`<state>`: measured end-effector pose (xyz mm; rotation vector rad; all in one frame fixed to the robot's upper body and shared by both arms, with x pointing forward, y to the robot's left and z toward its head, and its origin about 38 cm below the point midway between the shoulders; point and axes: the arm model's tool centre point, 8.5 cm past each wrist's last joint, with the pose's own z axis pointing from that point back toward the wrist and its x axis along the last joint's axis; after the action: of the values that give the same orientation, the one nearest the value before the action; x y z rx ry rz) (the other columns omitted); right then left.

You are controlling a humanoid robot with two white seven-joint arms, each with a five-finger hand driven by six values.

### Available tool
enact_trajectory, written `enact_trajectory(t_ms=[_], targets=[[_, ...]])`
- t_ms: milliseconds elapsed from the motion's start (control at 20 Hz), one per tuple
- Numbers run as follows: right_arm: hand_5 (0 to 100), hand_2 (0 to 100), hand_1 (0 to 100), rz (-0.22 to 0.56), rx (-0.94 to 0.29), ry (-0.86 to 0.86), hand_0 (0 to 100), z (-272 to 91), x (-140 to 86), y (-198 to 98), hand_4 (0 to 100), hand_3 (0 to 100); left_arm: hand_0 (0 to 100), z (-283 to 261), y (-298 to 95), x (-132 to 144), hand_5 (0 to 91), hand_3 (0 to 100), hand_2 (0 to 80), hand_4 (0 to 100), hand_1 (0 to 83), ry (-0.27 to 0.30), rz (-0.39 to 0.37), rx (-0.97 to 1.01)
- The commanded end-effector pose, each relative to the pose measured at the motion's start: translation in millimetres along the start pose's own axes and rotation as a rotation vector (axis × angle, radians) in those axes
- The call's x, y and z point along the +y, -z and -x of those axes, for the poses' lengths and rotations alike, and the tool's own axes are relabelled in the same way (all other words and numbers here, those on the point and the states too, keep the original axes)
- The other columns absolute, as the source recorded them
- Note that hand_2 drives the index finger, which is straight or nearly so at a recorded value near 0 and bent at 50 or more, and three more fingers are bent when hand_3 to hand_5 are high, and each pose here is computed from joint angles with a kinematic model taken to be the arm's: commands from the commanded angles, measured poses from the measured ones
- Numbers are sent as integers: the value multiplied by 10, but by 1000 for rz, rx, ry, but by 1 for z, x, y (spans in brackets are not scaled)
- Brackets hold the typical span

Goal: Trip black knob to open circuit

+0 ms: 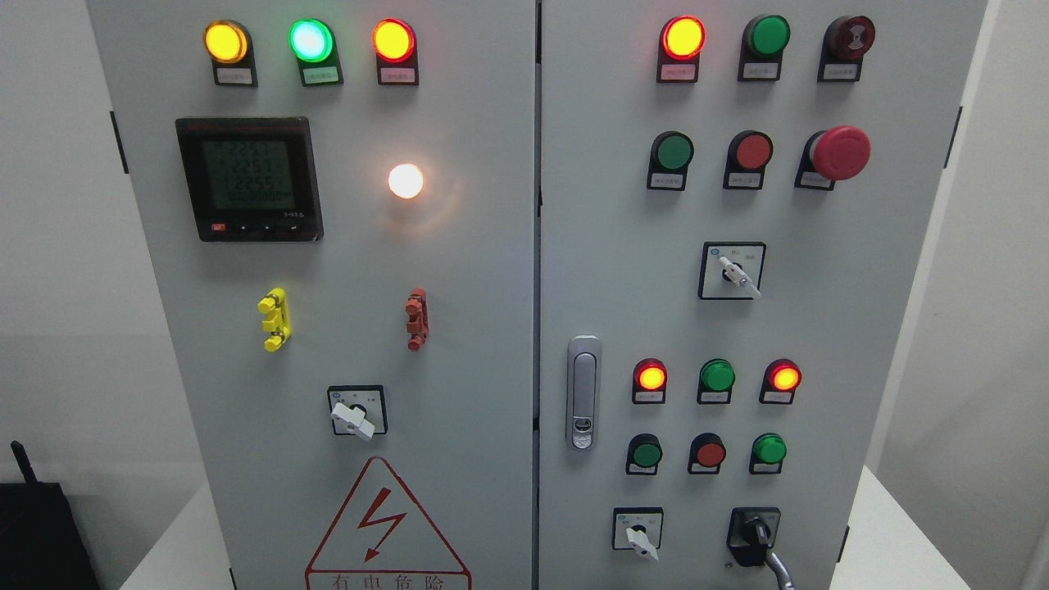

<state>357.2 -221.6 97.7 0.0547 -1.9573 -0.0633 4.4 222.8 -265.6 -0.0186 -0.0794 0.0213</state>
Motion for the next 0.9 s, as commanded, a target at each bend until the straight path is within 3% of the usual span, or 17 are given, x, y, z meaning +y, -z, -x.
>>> enact_trajectory(t_ms=[0, 850], targets=[[922, 0, 739, -19, -30, 5, 707, -8, 5, 4, 928, 1000, 120, -3, 0, -1, 0, 0, 0, 0, 389, -3, 1, -4], [922, 0, 737, -22, -22, 4, 706, -6, 6, 6, 927, 1000, 120, -3, 0, -1, 0, 0, 0, 0, 389, -3, 1, -6]])
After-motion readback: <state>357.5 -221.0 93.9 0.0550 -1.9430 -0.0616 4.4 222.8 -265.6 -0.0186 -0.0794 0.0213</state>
